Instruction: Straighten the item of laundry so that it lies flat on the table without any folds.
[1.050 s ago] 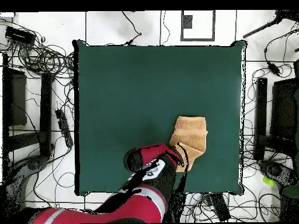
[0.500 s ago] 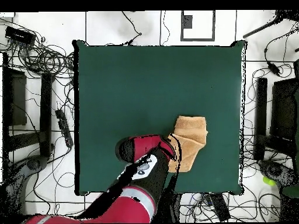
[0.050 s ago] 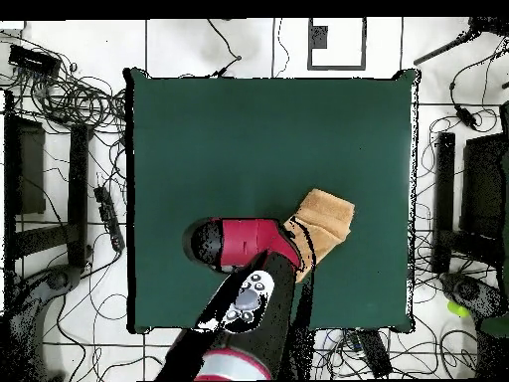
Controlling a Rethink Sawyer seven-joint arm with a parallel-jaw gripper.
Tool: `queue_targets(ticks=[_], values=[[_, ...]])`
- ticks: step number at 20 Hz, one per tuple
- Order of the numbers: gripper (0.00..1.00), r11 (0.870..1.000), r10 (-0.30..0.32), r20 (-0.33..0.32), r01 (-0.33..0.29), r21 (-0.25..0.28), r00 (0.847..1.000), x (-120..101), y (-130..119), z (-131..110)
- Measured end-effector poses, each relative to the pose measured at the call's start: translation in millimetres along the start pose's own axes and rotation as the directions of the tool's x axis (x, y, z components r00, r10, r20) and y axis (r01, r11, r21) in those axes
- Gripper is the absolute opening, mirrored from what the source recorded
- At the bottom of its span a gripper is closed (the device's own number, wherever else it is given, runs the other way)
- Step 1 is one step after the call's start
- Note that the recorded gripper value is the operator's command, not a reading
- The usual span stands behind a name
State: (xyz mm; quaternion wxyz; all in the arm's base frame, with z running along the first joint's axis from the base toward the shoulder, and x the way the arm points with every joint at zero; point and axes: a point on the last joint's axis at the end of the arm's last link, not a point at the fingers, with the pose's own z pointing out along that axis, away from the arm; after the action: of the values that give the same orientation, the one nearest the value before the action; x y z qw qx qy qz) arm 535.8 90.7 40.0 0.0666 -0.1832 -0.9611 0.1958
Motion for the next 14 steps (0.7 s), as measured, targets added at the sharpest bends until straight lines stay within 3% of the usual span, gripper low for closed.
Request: queue_targets(ticks=[6,14], values=[[0.00,0.997,0.044,0.011,-0.043,-0.062,0.999,-20.3,-1.6,-43.2],[0.00,0.995,0.056,0.039,-0.053,-0.087,0.998,-38.8,5.4,-65.6]])
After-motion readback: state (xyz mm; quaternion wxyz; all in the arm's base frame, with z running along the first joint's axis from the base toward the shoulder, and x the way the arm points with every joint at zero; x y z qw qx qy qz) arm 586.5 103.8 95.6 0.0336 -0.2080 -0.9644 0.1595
